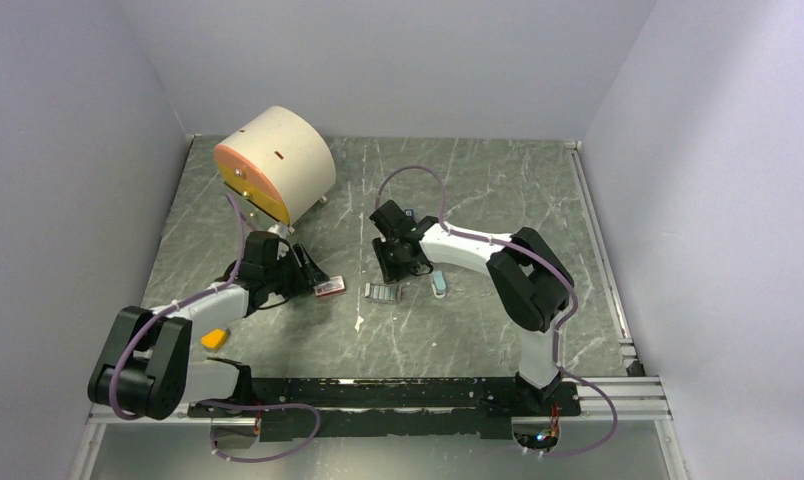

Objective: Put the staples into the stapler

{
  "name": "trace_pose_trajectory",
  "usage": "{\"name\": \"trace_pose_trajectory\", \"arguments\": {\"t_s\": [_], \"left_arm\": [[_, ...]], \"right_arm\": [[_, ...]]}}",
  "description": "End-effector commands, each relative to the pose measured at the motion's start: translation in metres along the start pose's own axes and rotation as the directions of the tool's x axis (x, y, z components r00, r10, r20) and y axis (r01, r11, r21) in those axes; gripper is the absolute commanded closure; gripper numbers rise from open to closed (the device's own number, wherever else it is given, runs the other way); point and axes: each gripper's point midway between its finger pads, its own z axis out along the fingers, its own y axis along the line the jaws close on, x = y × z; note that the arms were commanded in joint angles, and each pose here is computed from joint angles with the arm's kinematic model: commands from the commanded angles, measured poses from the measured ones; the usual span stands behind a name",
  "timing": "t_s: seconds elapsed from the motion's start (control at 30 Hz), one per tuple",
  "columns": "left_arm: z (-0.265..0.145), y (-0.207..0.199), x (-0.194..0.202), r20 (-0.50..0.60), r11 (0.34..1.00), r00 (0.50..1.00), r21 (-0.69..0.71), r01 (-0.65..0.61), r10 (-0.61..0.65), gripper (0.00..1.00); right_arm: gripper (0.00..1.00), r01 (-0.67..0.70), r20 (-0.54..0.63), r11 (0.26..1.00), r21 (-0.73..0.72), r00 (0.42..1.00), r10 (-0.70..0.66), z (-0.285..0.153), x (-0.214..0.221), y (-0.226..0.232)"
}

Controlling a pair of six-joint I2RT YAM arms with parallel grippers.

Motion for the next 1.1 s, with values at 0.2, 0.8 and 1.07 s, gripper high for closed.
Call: {"name": "trace_pose_trajectory", "arguments": {"t_s": [0.2,0.8,1.07], "left_arm": [[-0.036,0.026,-0.019,0.179,0.979,0.98,-0.167,0.12,-0.09,0.26],[-0.058,0.013,-0.026,0.219,0.986,0.972,-0.125,0.111,-0.082,0.28],[-0.142,-0.03,-0.082,0.423,0.993,0.902,-0.112,-0.04,0.084,0.17]], "right_arm": [[0.54,0.057,0.154,0.991,-0.119,0.987,-0.038,-0.006,-0.067,0.046],[0.59,0.026,0.289,0.998,-0.065,0.957,-0.006,-0.032,-0.085,0.049],[0.41,-0.045,0.491,0.984,0.172,0.87,-0.046,-0.137,-0.066,-0.028]]}}
